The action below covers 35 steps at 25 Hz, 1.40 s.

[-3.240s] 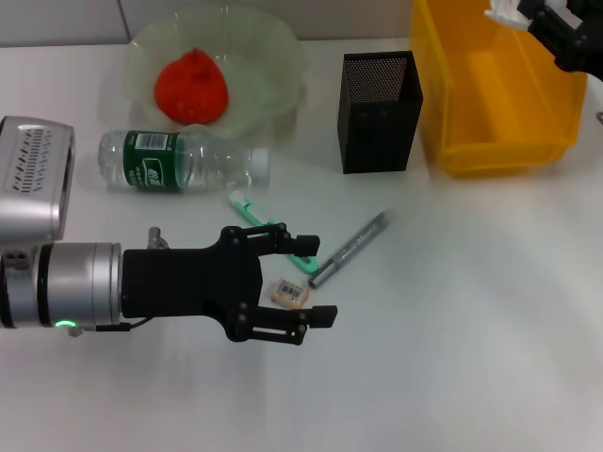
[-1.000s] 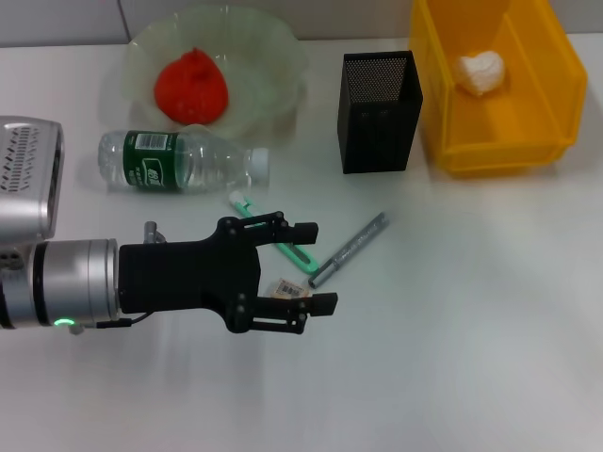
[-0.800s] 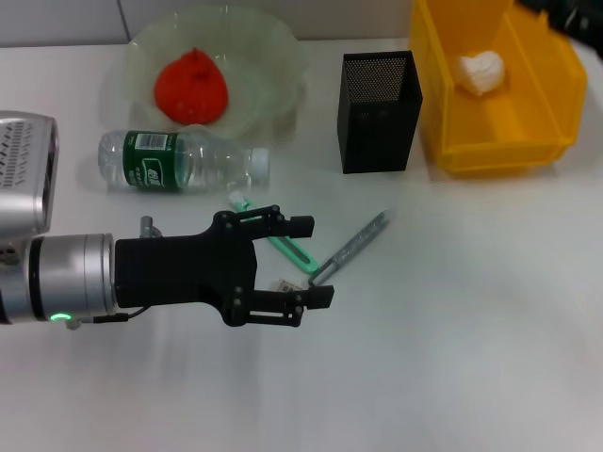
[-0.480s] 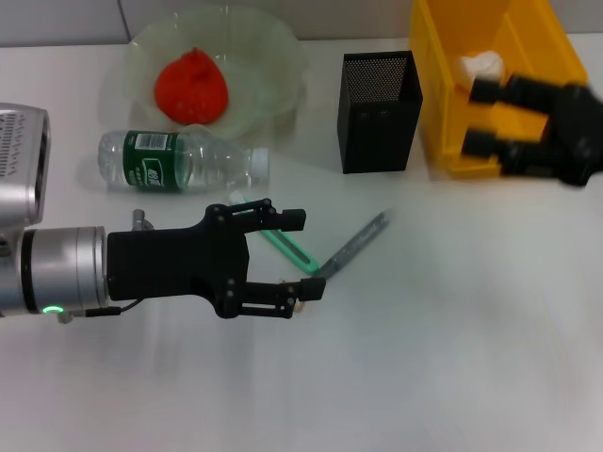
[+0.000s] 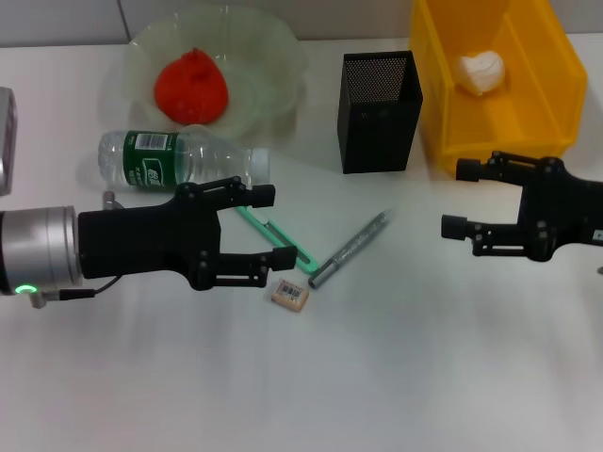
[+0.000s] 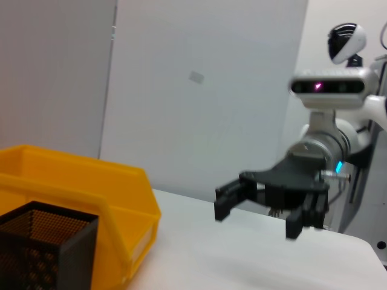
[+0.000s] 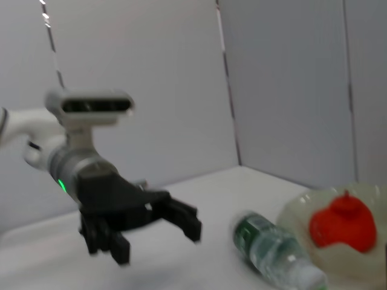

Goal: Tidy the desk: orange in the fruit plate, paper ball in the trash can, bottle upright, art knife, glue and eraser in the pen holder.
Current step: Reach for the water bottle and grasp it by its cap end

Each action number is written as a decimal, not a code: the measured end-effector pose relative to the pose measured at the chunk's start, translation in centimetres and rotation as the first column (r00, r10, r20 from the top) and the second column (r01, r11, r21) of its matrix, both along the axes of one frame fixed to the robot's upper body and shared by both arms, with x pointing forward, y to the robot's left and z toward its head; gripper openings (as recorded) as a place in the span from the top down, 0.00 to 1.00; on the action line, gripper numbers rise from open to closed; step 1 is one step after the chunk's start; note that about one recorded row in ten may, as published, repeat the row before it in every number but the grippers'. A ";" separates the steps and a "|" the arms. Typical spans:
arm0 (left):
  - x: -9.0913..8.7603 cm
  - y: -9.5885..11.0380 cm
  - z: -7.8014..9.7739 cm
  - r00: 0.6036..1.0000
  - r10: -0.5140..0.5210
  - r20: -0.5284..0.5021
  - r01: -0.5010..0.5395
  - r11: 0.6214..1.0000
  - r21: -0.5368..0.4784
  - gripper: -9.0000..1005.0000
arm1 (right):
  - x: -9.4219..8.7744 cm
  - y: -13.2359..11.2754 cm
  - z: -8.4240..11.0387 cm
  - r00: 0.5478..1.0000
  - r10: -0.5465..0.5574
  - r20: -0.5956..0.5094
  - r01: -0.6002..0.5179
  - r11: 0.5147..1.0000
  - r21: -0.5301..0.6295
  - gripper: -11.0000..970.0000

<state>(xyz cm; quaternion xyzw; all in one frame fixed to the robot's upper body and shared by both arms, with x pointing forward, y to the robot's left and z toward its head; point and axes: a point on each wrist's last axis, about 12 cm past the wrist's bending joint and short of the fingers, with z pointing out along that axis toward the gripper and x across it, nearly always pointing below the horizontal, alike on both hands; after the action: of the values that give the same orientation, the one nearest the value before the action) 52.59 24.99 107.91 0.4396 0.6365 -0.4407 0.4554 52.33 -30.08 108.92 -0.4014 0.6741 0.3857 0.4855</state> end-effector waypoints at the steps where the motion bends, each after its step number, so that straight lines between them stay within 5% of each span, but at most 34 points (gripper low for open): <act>1: 0.0 0.0 0.0 1.000 0.000 0.000 0.000 1.000 0.000 0.14 | 0.0 0.0 0.0 1.000 0.000 0.000 0.000 1.000 0.000 0.14; 12: 2.5 1.3 1.7 0.994 0.109 -0.010 -0.109 0.994 0.027 0.14 | -0.3 0.5 -2.3 0.998 -0.061 -0.006 0.060 0.997 -0.051 0.15; 21: 6.6 1.0 5.7 0.985 0.151 0.079 -0.166 0.956 0.240 0.14 | -0.3 0.6 -2.4 0.998 -0.067 -0.013 0.067 0.997 -0.047 0.15; 28: 8.4 1.0 7.9 0.979 0.132 0.156 -0.192 0.852 0.486 0.14 | -0.4 0.6 -2.7 0.996 -0.083 -0.029 0.082 0.996 -0.043 0.15; 35: 9.2 0.7 8.5 0.968 0.096 0.233 -0.233 0.692 0.683 0.14 | 0.0 0.7 -2.8 0.994 -0.102 -0.050 0.099 0.994 -0.044 0.15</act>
<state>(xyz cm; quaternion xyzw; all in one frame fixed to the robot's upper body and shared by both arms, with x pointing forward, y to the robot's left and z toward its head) 61.76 25.67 116.43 0.5586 0.7495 -0.0801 0.3460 52.29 -29.41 106.11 -0.3670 0.7137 0.3569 0.4781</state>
